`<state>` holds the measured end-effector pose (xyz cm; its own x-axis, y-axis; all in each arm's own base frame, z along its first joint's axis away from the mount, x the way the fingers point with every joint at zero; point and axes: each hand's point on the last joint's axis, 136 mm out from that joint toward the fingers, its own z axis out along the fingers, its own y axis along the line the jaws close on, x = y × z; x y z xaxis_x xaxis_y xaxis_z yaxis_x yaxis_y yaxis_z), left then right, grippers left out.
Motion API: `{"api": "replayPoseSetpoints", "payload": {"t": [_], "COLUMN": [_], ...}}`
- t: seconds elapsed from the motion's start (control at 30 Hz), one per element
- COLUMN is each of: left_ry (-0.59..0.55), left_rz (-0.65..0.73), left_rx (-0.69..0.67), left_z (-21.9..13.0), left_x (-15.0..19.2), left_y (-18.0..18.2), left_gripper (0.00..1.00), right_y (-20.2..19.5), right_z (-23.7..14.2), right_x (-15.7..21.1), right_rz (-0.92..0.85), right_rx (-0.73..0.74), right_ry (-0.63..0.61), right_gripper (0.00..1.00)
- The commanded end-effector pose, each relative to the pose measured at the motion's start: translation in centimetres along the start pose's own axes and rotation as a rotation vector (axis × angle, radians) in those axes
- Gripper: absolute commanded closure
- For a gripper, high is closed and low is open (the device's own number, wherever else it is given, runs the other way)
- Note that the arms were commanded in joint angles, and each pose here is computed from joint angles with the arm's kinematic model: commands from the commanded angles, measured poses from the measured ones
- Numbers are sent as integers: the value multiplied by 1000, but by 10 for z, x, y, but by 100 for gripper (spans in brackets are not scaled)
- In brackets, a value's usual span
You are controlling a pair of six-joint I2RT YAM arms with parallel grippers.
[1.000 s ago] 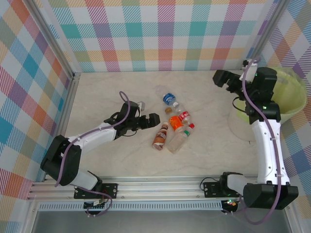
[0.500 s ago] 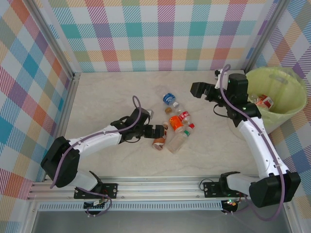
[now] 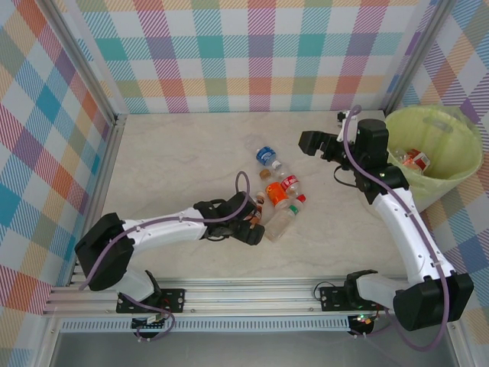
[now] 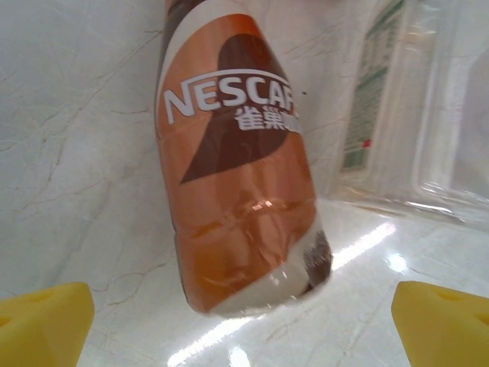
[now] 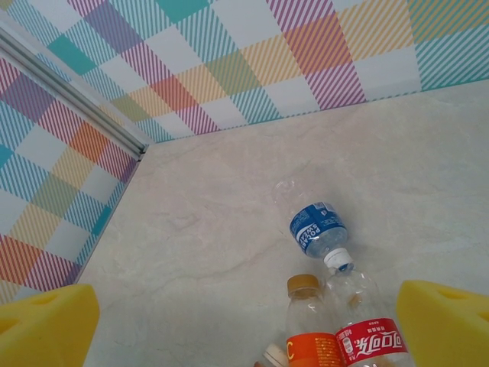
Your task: Put the plastic bottles in the bin
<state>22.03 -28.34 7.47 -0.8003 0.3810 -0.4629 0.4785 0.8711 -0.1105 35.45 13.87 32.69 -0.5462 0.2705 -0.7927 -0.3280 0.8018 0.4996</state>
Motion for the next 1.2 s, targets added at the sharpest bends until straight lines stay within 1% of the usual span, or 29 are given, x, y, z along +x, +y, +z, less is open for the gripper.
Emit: {"api": "replayPoseSetpoints", "payload": {"t": [0.0, 0.13, 0.3, 0.5, 0.57, 0.73, 0.9, 0.93, 1.0, 1.17], "left_ry": [-9, 9, 18, 54, 57, 40, 13, 11, -32, -103], "left_rz": [22, 56, 79, 69, 59, 39, 32, 31, 24, -7], "left_rx": [-61, -82, -48, -29, -35, -25, 25, 27, 49, 72], "left_z": [6, 18, 29, 48, 49, 46, 41, 39, 35, 21], "left_x": [-8, -9, -9, -1, -1, -4, -4, -3, -11, -20], "left_y": [4, 4, -4, -9, -9, -10, -16, -15, -18, -13], "left_gripper": [0, 2, 3, 11, 16, 36, 49, 51, 52, 53], "right_y": [8, 14, 18, 18, 17, 16, 14, 15, 15, 18], "right_z": [-4, -4, -5, -5, -5, -4, 0, 0, 0, 1], "right_x": [-6, -3, 3, 6, 6, 4, 2, 1, -1, -2], "right_rz": [-17, -48, -71, -68, -64, -48, -10, -5, -3, -6], "right_rx": [-22, -45, -60, -58, -55, -51, -45, -47, -49, -69], "right_ry": [-35, -27, -19, -13, -13, -19, -25, -27, -38, -49], "right_gripper": [0, 0, 0, 0, 0, 0, 0, 0, 0, 0]}}
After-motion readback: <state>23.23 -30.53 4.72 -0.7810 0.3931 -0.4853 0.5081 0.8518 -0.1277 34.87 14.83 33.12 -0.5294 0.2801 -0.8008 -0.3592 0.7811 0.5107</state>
